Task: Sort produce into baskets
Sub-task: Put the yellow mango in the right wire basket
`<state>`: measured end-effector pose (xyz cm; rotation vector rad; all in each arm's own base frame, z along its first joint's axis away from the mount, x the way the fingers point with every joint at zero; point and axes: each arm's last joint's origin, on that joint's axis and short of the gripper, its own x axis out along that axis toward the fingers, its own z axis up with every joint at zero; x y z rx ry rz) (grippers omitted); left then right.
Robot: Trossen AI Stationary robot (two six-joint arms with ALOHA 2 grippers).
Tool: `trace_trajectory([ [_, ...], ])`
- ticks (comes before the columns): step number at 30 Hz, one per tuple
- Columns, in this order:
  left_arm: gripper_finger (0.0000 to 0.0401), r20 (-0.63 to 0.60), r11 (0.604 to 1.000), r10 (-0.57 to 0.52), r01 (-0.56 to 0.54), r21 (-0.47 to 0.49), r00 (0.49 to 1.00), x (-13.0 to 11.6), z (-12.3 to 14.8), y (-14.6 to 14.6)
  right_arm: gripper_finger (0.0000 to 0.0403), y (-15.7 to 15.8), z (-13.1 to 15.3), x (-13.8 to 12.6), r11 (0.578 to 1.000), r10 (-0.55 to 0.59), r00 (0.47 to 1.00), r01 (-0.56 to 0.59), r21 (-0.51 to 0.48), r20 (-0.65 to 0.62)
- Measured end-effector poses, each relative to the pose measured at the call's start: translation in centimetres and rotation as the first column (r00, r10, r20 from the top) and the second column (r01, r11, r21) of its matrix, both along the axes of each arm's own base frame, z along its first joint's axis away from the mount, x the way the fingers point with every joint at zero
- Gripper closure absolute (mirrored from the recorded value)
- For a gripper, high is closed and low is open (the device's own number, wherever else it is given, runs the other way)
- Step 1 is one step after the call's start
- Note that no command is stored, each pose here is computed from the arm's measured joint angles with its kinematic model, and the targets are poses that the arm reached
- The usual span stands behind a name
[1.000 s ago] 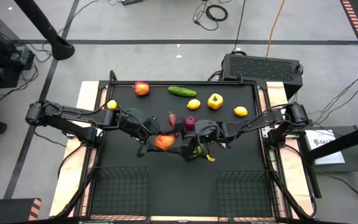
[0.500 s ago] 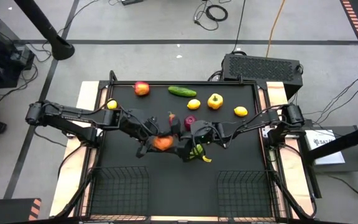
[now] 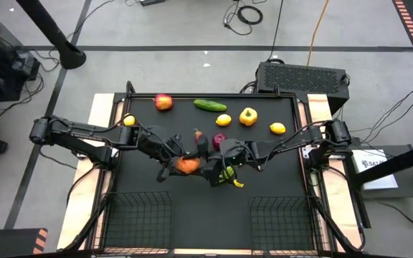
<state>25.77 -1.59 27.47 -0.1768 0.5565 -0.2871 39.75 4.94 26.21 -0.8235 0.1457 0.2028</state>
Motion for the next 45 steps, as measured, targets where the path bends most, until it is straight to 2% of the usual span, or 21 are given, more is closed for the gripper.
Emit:
trace_trajectory([
  [8,0.0091,0.013,1.0,0.017,-0.016,-0.02,1.0,0.1,0.2,0.0,0.0132,0.9,0.1,-0.2,0.999,-0.034,0.999,0.034,-0.002,-0.005],
  [12,0.0055,0.044,0.998,0.059,-0.059,-0.005,0.997,0.3,0.4,0.1,0.0131,1.2,-0.1,-0.3,0.997,-0.075,0.997,0.075,-0.013,-0.013],
  [17,0.0008,0.055,0.998,0.057,-0.058,0.012,0.997,0.3,0.5,0.2,0.0133,1.4,-0.2,-0.3,0.997,-0.071,0.997,0.071,-0.008,-0.027],
  [22,0.0009,0.104,0.997,0.069,-0.071,0.024,0.992,0.1,1.1,0.3,0.0133,1.6,-0.5,-0.4,0.998,-0.067,0.996,0.068,0.01,-0.063],
  [27,0.001,0.153,0.997,0.067,-0.073,0.035,0.986,-1.0,2.4,0.3,0.0133,2.7,-0.6,-0.9,0.99,-0.139,0.987,0.136,-0.034,-0.087],
  [30,0.001,0.165,0.986,0.137,-0.15,0.068,0.977,-2.2,3.1,0.6,0.0133,3.3,0.0,-1.7,0.985,-0.174,0.979,0.17,-0.039,-0.106],
  [34,0.001,0.158,0.947,0.268,-0.29,0.138,0.95,-3.6,3.6,1.1,0.0133,4.3,1.2,-3.4,0.974,-0.214,0.964,0.223,0.043,-0.157],
  [39,0.001,0.139,0.921,0.329,-0.35,0.172,0.934,-4.6,3.7,1.3,0.0133,5.5,2.7,-6.6,0.921,-0.254,0.919,0.325,0.216,-0.3],
  [45,0.001,0.11,0.917,0.337,-0.352,0.186,0.935,-4.8,3.5,1.3,0.0133,6.9,5.0,-11.9,0.772,-0.229,0.848,0.457,0.442,-0.478],
])
